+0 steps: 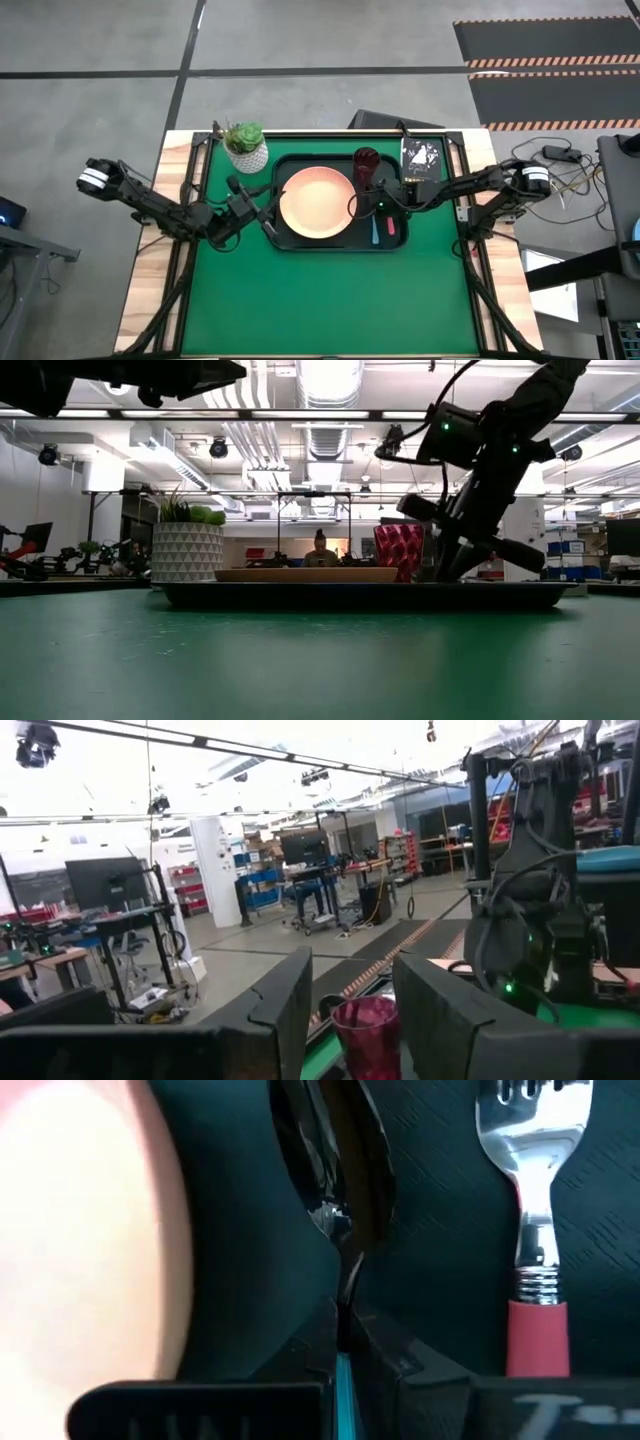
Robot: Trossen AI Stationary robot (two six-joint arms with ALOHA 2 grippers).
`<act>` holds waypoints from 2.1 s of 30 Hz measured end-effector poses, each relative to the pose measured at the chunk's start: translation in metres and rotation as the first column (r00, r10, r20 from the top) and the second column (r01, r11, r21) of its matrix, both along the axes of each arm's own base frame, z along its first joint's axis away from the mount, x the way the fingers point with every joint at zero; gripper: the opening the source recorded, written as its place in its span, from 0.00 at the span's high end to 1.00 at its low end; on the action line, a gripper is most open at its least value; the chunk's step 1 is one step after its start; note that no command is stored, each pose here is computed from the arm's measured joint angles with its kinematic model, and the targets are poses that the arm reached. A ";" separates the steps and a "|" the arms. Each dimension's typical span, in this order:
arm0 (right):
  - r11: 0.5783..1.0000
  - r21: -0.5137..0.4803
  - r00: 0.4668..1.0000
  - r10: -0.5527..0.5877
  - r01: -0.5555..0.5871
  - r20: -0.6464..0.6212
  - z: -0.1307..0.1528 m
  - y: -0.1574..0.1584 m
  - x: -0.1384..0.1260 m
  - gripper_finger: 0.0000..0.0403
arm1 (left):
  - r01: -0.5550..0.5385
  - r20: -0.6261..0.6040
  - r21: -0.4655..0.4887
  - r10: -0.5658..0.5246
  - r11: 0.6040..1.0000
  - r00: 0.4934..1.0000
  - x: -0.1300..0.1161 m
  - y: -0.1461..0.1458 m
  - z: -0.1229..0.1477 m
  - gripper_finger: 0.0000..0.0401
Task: Pick and place plate/cup/fork/spoon on tray
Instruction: Put the blue spoon on the dark green serving tray to the right of the orange plate, then return to Home Position
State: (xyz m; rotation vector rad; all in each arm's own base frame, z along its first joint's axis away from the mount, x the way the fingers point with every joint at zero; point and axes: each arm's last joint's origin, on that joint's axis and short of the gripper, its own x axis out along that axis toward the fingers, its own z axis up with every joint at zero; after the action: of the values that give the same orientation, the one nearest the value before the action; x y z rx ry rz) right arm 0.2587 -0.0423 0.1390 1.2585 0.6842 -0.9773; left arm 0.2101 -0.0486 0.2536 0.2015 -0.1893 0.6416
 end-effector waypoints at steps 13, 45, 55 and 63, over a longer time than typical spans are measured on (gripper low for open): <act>0.998 -0.031 0.998 0.047 -0.048 -0.046 -0.006 0.000 0.001 0.83 | -0.009 0.006 0.028 0.008 1.000 1.000 -0.005 0.002 0.007 0.70; -0.153 -0.951 0.482 0.833 -0.270 -0.271 0.073 0.057 -0.084 0.90 | 0.739 -0.301 -0.120 -0.734 0.663 0.609 -0.118 0.006 -0.026 0.70; -0.138 -0.970 0.506 0.833 -0.200 -0.223 0.057 0.045 -0.122 0.94 | 0.687 -0.227 -0.062 -0.680 0.724 0.697 -0.133 0.017 -0.049 0.86; -0.193 -0.972 0.527 0.817 -0.134 -0.235 0.057 0.044 -0.147 0.95 | 0.648 -0.231 -0.063 -0.642 0.759 0.731 -0.128 0.016 -0.063 0.98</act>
State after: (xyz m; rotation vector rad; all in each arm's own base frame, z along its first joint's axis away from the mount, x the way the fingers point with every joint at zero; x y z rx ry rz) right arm 0.1116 0.0015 0.1955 -0.2294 -0.0973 -0.0716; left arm 0.0825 -0.0323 0.1909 0.2162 -0.0221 -0.0929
